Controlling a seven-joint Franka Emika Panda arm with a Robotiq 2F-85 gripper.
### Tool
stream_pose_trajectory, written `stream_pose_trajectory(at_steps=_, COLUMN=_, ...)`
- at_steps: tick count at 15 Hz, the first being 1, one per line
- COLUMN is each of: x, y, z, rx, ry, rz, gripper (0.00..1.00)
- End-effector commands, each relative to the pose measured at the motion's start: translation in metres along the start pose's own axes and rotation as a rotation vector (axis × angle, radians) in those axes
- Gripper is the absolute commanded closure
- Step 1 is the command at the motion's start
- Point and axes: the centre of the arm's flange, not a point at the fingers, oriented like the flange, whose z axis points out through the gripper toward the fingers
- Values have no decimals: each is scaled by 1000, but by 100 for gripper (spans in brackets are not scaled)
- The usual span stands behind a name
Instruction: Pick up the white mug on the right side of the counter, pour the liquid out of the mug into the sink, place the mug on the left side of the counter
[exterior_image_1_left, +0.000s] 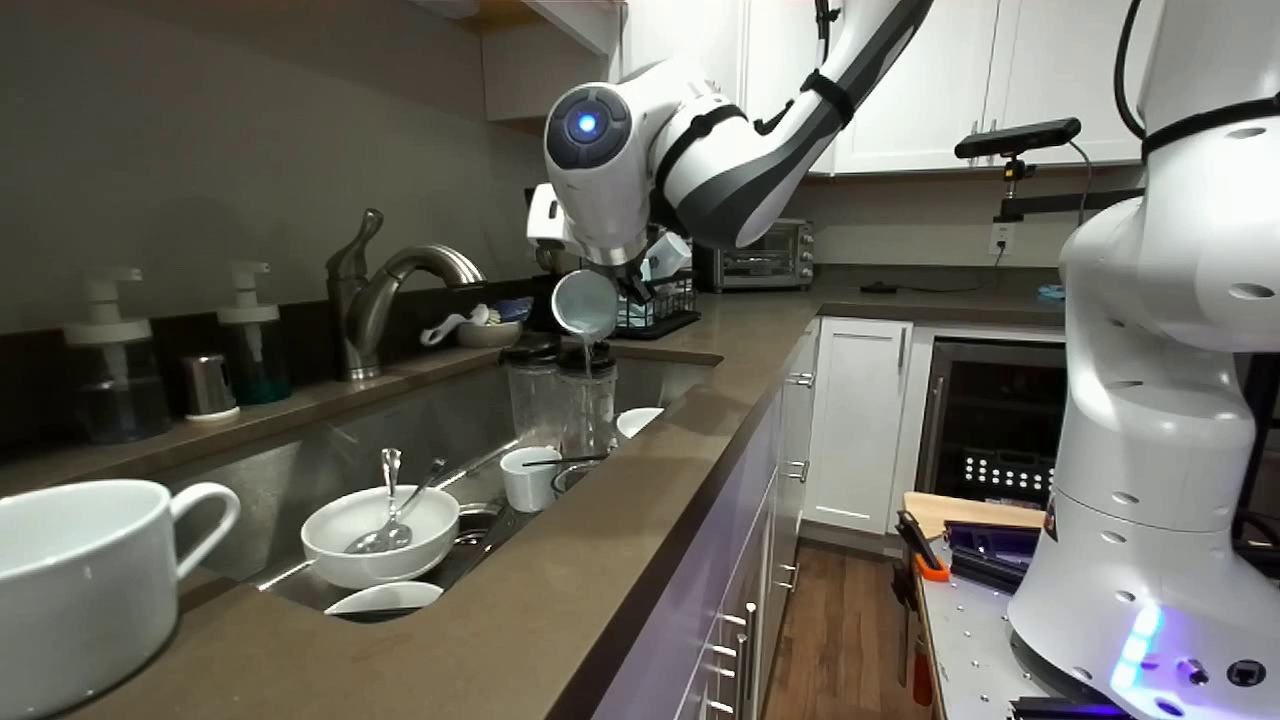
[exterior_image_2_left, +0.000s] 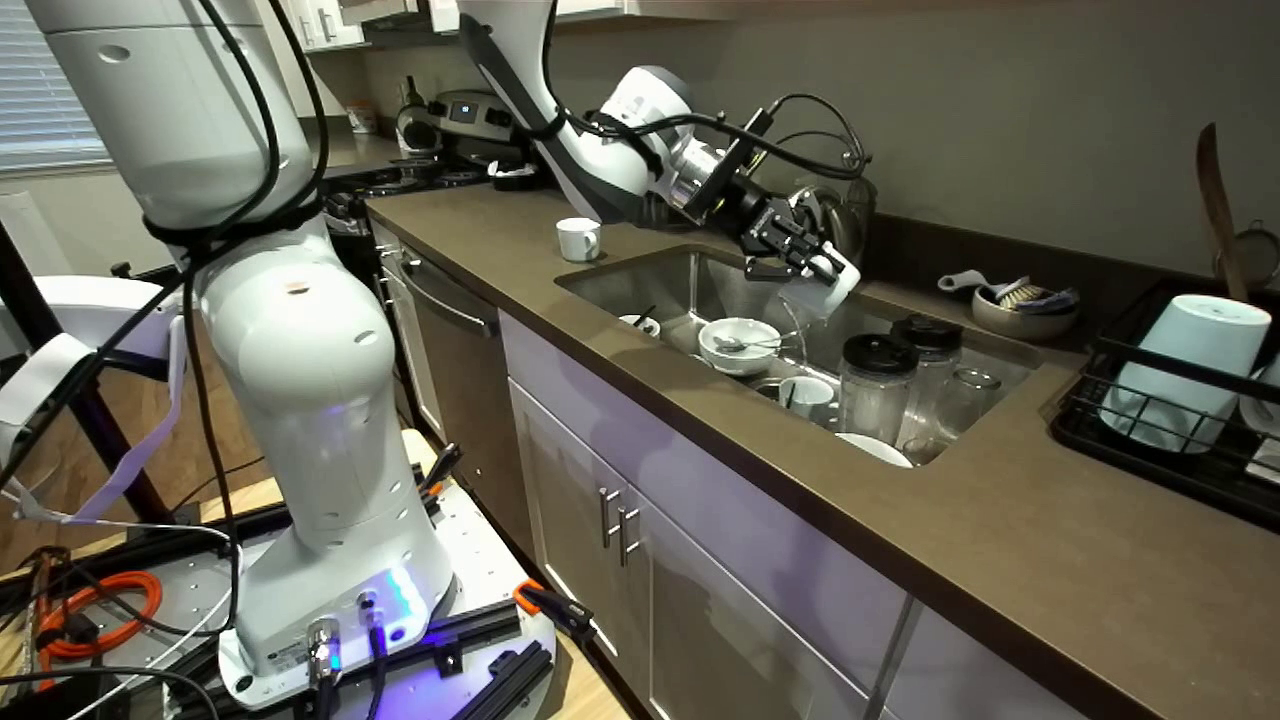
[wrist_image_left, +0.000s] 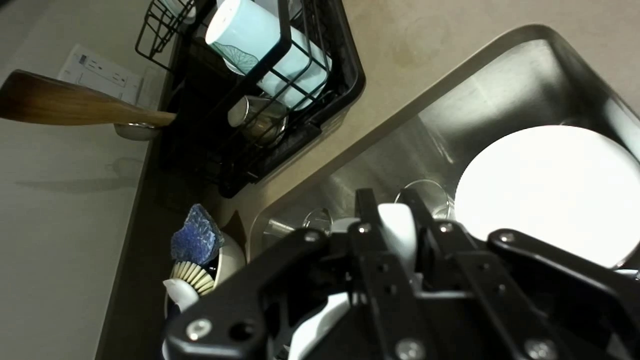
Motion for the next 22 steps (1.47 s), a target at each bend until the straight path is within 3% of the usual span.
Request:
stream_pose_trajectory(at_steps=1, x=-1, y=-3, z=-3, rx=-19, ry=-13, rz=-45, gripper=95)
stream_pose_trajectory(at_steps=6, x=11, y=-17, z=-20, rx=-76, ry=-44, rz=-190, gripper=95)
stream_pose_trajectory(at_steps=12, x=27, y=-36, z=-55, rx=-227, ry=-184, rz=-319, gripper=95)
stream_pose_trajectory(at_steps=16, x=32, y=-40, z=-60, rx=-303, ry=-252, rz=-349, gripper=95)
stream_pose_trajectory(at_steps=22, x=37, y=-43, z=-59, rx=-354, ry=-299, rz=-350, gripper=95)
